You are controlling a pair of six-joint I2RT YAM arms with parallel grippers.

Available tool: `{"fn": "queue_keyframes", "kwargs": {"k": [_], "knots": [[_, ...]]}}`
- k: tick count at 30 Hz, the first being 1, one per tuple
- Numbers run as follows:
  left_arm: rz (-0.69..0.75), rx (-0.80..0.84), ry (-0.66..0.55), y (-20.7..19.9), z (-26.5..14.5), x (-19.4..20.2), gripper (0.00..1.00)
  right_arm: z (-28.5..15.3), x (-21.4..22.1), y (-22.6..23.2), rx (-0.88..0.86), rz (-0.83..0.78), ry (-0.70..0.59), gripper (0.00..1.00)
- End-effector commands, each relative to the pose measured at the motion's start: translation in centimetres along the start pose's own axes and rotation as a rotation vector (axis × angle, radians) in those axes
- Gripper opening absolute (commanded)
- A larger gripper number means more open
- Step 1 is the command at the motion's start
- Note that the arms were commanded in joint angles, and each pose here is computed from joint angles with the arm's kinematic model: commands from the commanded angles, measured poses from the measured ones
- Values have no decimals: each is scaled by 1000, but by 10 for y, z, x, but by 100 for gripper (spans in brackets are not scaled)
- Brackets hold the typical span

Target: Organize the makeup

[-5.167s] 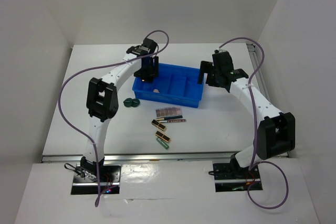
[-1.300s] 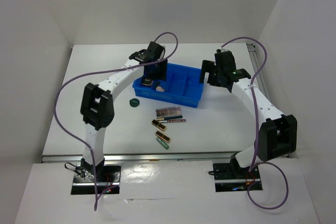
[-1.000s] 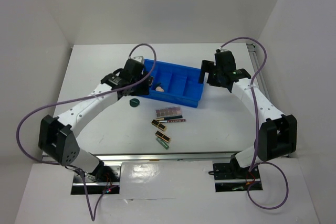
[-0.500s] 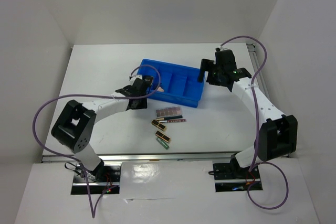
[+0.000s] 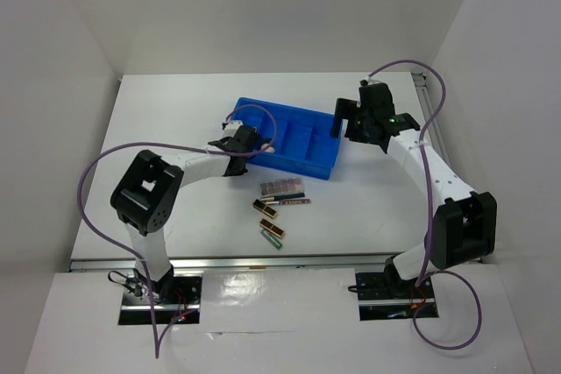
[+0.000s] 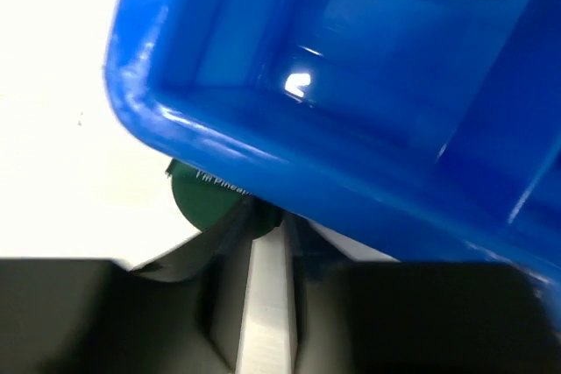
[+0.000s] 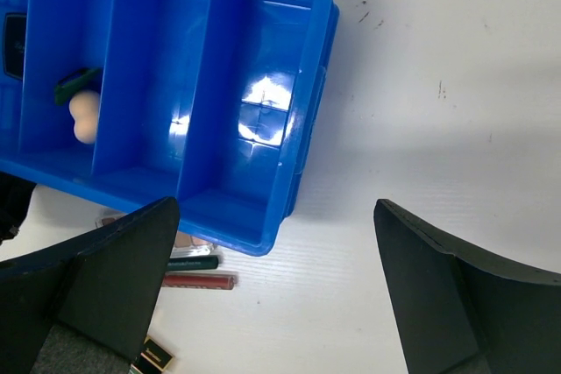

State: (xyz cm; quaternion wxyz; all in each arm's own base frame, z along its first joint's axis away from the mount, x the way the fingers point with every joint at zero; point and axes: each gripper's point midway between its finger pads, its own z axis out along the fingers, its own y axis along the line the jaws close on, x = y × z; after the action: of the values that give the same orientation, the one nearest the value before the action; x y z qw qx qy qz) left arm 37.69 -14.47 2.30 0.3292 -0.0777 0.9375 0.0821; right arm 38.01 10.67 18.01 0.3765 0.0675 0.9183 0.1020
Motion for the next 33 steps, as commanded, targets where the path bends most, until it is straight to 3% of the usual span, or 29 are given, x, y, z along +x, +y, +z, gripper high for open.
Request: {"fn": "queue_keyframes", "kwargs": {"k": [1, 2, 3, 4, 14, 17, 21, 26, 33], "knots": [[-5, -55, 12, 11, 0, 7, 27, -15, -17, 1, -3, -5, -55, 100], [-5, -56, 12, 12, -3, 6, 19, -15, -17, 1, -3, -5, -55, 100], [-16, -55, 11, 15, -9, 5, 3, -15, -17, 1, -3, -5, -55, 100], [-20, -63, 22, 20, -13, 9, 0, -15, -17, 1, -3, -5, -55, 100], [-105, 74, -7, 36, -103, -3, 0, -8, -11, 1, -8, 4, -42, 100], [-139, 259, -41, 19, -137, -19, 0, -8, -11, 1, -8, 4, -41, 100], [-142, 462, -153, -20, -174, -71, 0, -8, -12, 0, 0, 13, -45, 100], [-43, 493, -114, -82, -142, -110, 0, -13, -12, 0, -4, 23, -55, 100], [11, 481, -67, -136, -90, -132, 0, -23, -11, -9, 35, 23, -66, 100]]}}
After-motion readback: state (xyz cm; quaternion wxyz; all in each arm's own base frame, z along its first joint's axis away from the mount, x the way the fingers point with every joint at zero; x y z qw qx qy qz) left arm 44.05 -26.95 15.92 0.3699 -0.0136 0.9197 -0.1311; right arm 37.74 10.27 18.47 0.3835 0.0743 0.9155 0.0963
